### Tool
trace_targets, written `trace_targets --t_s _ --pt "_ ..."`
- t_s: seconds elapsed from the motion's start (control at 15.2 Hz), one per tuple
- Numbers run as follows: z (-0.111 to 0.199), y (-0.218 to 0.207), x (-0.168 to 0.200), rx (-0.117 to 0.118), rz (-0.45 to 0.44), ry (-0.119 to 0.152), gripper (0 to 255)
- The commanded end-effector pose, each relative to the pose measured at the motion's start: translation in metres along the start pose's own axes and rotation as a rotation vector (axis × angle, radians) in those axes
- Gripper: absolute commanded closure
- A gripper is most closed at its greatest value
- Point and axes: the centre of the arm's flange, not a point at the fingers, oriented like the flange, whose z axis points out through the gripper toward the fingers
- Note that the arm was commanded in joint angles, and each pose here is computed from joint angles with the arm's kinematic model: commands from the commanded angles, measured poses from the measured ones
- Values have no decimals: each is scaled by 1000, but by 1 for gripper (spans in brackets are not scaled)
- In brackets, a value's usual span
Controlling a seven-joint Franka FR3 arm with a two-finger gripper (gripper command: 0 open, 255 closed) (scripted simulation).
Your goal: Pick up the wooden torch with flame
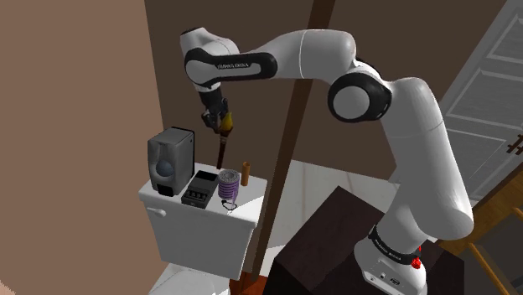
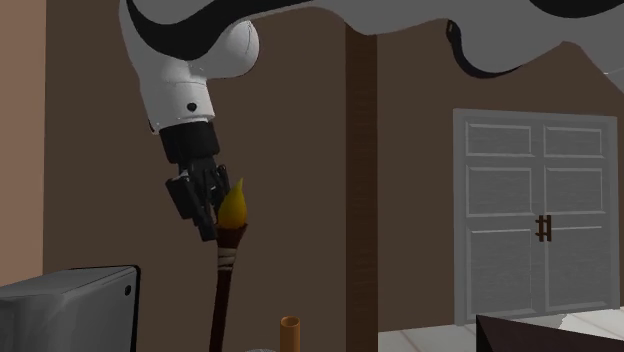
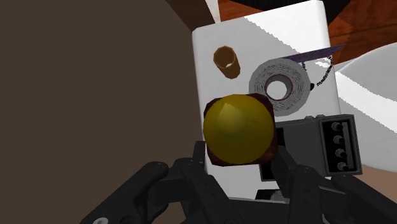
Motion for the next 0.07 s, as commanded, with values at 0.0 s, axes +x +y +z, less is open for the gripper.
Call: trace_targets --t_s 0.0 --pt "-4 1 0 0 0 0 255"
